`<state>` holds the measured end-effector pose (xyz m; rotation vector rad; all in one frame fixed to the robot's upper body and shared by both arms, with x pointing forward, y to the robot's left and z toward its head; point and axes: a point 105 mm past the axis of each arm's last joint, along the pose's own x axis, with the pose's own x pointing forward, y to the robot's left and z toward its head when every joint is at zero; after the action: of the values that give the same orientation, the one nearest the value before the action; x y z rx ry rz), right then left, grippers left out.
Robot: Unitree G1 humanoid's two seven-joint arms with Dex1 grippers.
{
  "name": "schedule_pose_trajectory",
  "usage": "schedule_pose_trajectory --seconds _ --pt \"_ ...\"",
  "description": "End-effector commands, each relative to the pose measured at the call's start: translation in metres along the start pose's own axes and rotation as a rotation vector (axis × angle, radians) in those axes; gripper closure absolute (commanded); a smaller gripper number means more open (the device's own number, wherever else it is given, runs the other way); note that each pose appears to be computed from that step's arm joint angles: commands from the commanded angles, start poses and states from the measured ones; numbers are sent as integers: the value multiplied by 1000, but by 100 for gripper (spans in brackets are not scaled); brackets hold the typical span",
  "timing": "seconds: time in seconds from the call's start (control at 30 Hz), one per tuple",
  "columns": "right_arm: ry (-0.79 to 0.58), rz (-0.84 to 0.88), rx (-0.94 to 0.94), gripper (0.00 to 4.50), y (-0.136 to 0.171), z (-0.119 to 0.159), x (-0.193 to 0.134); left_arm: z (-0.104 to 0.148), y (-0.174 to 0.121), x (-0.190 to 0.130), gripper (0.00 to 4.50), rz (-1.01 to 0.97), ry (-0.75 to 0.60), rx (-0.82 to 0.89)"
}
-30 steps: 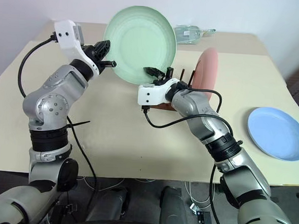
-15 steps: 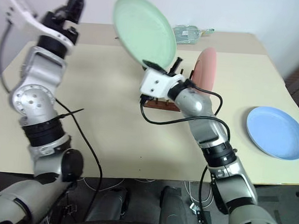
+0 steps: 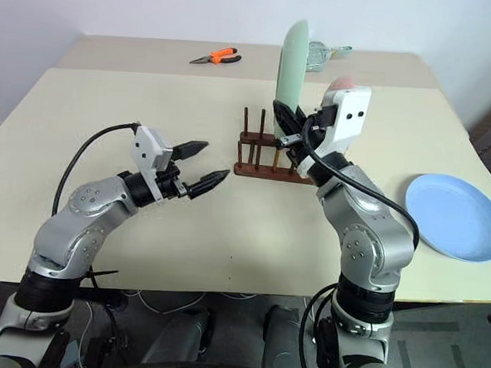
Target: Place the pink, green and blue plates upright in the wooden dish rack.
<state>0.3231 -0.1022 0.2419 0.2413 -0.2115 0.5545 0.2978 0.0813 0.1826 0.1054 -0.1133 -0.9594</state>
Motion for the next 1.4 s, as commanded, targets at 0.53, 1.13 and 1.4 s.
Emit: schedule_pose_trajectory --seconds 0.53,1.13,1.4 --pt "-42 -70 -75 91 -19 18 17 6 -24 4 35 -91 1 -1" --pt "239 -590 -739 22 -176 85 -107 -9 -39 19 35 -205 36 4" --pt "603 -598 -629 22 -186 -8 -160 -11 -47 28 35 -268 26 7"
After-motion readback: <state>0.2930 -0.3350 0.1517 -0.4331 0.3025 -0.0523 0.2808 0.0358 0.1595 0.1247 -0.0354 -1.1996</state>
